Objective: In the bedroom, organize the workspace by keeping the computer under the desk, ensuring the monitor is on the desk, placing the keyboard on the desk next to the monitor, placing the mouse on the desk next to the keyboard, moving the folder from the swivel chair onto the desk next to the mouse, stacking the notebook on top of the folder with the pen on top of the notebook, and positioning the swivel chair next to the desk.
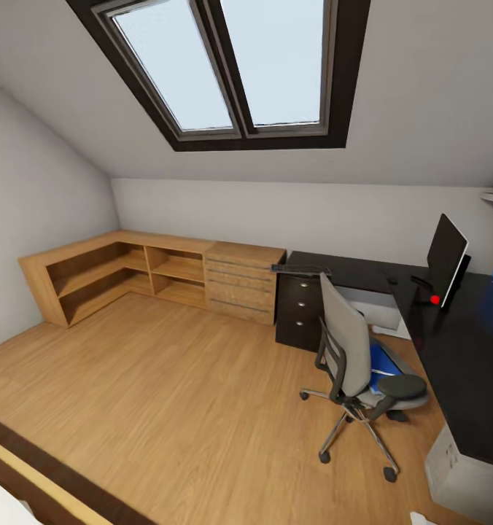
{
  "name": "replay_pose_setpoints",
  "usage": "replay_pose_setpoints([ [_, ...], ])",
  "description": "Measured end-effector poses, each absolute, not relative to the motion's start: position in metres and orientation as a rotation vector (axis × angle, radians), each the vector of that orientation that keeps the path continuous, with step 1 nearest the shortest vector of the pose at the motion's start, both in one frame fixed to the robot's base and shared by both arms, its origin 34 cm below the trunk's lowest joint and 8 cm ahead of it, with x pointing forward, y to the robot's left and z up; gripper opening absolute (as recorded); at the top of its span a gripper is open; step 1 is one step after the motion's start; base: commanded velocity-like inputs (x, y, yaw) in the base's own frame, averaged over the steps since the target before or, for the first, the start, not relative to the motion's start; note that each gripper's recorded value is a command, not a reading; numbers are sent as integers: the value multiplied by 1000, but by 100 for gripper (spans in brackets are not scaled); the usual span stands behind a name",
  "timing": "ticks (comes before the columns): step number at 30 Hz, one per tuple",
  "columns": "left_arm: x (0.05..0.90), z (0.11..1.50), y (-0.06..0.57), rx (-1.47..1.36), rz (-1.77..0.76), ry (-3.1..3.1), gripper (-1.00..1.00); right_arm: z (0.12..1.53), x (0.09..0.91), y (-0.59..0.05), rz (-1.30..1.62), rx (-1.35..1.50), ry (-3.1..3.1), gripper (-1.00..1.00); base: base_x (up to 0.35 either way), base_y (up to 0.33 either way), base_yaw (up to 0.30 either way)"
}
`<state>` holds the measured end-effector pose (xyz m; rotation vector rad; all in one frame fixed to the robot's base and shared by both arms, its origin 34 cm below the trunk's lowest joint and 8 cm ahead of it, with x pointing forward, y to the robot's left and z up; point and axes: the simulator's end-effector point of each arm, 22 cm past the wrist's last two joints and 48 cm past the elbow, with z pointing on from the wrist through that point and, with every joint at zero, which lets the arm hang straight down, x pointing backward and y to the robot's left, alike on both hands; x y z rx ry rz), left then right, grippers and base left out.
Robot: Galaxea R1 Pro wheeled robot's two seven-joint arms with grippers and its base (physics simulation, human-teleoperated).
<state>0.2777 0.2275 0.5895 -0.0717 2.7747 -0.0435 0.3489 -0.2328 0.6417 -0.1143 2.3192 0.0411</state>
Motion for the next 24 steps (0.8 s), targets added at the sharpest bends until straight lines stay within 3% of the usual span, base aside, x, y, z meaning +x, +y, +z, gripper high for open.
replay_pose_setpoints([
  [4, 278, 590, 227, -71, -44, 2774, 100, 641, 348, -233, 41, -115, 2322, 100, 215, 194, -26],
  [10, 278, 590, 226, -69, -47, 2773, 100, 642, 348, -233, 41, -117, 2320, 100, 144, 39, -217],
  [24, 280, 591, 226, -70, -46, 2768, 100, 643, 350, -233, 41, -118, 2315, 100, 6, 1, -246],
])
